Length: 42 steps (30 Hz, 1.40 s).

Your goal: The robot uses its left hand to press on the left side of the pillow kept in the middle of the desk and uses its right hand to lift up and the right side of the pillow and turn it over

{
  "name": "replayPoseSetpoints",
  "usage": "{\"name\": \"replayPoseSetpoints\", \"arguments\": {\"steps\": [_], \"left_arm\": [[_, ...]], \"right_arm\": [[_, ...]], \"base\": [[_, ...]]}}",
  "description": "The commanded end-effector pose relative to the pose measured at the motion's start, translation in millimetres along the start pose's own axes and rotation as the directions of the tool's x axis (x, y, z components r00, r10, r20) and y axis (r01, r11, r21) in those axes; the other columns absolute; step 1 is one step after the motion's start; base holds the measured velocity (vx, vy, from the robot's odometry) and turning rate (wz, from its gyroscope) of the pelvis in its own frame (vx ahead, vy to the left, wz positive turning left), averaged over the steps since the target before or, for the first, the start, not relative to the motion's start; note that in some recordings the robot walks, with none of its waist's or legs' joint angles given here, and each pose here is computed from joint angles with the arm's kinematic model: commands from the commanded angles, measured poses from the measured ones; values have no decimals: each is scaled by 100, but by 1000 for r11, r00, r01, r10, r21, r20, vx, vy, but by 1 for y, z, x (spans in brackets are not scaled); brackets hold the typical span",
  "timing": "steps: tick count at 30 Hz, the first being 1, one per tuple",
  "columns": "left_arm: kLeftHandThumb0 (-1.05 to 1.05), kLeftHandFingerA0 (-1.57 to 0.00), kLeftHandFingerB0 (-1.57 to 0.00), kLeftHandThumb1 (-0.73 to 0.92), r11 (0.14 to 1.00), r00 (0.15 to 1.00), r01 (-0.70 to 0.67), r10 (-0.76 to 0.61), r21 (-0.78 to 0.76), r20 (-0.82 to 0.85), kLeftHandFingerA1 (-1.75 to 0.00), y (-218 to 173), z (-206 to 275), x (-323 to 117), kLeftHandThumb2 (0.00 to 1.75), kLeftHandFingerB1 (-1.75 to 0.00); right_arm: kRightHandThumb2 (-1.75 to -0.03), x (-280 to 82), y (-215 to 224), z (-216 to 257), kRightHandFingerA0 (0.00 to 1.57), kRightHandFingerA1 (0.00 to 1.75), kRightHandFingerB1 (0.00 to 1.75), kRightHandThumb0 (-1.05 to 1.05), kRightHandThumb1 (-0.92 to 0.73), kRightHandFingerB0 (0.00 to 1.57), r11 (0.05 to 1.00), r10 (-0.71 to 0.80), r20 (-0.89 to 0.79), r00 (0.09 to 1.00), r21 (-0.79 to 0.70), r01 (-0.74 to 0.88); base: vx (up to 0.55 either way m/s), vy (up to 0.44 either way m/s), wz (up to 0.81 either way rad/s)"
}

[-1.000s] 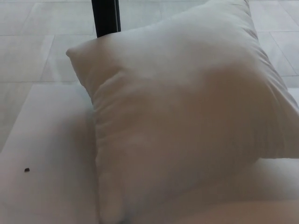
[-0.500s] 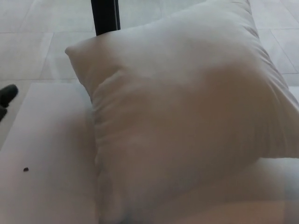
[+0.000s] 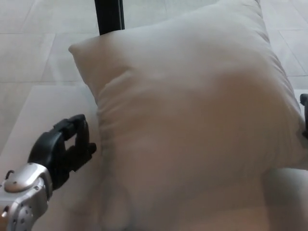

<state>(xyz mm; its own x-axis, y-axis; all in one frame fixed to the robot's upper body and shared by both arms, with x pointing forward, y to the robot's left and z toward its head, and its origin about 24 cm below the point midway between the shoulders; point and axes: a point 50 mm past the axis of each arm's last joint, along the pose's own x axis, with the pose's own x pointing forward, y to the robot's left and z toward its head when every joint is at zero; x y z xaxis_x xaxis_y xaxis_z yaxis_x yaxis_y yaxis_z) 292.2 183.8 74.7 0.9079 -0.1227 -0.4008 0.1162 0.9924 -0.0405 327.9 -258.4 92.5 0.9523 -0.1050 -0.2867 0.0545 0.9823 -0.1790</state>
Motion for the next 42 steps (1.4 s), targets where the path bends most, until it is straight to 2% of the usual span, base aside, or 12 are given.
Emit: {"name": "replayPoseSetpoints", "arguments": {"steps": [1, 4, 10, 11, 12, 16, 18, 22, 34, 36, 40, 42], "left_arm": [[-78, -4, 0, 92, 993, 995, -7, 18, 115, -100, -45, -8, -19, 1, 81, -8], [-95, 0, 0, 92, 986, 986, 22, 6, 166, -165, -38, -15, -28, 2, 135, -8], [-105, -11, 0, 89, 992, 966, 112, -96, 56, -241, -28, -30, -42, 5, 135, -15], [-105, -1, 0, 87, 993, 963, 115, -108, 12, -245, -25, -34, -43, 5, 133, -15], [-105, -5, 0, 88, 994, 965, 102, -110, -48, -239, -25, -39, -44, 7, 133, -14], [-105, -9, 0, 92, 994, 967, 82, -96, -69, -234, -28, -49, -46, 12, 137, -9], [-105, -6, 0, 88, 992, 966, 97, -112, -76, -233, -38, -56, -47, 15, 134, -16], [-105, -4, 0, 84, 988, 970, 95, -120, -124, -214, -32, -67, -47, 18, 129, -14], [-104, -1, 0, 81, 997, 980, -29, 14, -73, -196, -20, -68, -51, 26, 107, -4], [-105, -4, 0, 80, 998, 980, -41, 29, -56, -198, -26, -64, -57, 26, 109, -5], [-101, -6, 0, 75, 999, 981, -33, 24, -41, -195, -38, -70, -61, 26, 98, -1], [-70, 0, 0, 76, 1000, 985, -1, -4, -30, -172, -38, -83, -63, 25, 95, 0]], "right_arm": [[-74, 2, 10, -22, 35, 45, 29, -91, -92, 19, 997, -43, -112, 993, -73, 35], [-74, 6, 18, -22, 34, 44, 28, -94, -92, 20, 995, -30, -110, 993, -101, 19], [-119, 10, 44, 7, 32, 56, 35, -98, -74, 11, 990, 94, -28, 995, -107, -97], [-77, 10, 50, 13, 38, 47, 29, -105, -92, 14, 986, 124, -14, 992, -109, -124], [-122, 10, 59, 22, 32, 54, 32, -105, -79, 10, 979, 169, -2, 986, -117, -168], [-75, 2, 84, 44, 32, 47, 29, -105, -92, 9, 940, 291, 31, 956, -193, -279], [-123, -4, 100, 56, 21, 57, 12, -105, -77, 8, 889, 400, 60, 915, -267, -371], [-70, -14, 124, 67, 22, 49, 30, -105, -92, 4, 836, 501, 96, 860, -313, -452], [-65, -30, 170, 70, 37, 61, 36, -97, -81, 25, 759, 611, 126, 782, -373, -533], [-69, -32, 178, 66, 71, 146, 39, -92, -68, 29, 764, 613, 129, 780, -349, -543], [-103, -33, 190, 61, 61, 117, 49, -89, -59, 27, 760, 620, 134, 773, -346, -549], [-62, -38, 204, 58, 36, 58, 39, -85, -70, 35, 738, 642, 121, 757, -364, -568]], "base": [[0, 0, 0], [0, 0, 0], [0, 0, 0], [0, 0, 0], [0, 0, 0], [0, 0, 0], [0, 0, 0], [0, 0, 0], [0, 0, 0], [0, 0, 0], [0, 0, 0], [0, 0, 0]]}}
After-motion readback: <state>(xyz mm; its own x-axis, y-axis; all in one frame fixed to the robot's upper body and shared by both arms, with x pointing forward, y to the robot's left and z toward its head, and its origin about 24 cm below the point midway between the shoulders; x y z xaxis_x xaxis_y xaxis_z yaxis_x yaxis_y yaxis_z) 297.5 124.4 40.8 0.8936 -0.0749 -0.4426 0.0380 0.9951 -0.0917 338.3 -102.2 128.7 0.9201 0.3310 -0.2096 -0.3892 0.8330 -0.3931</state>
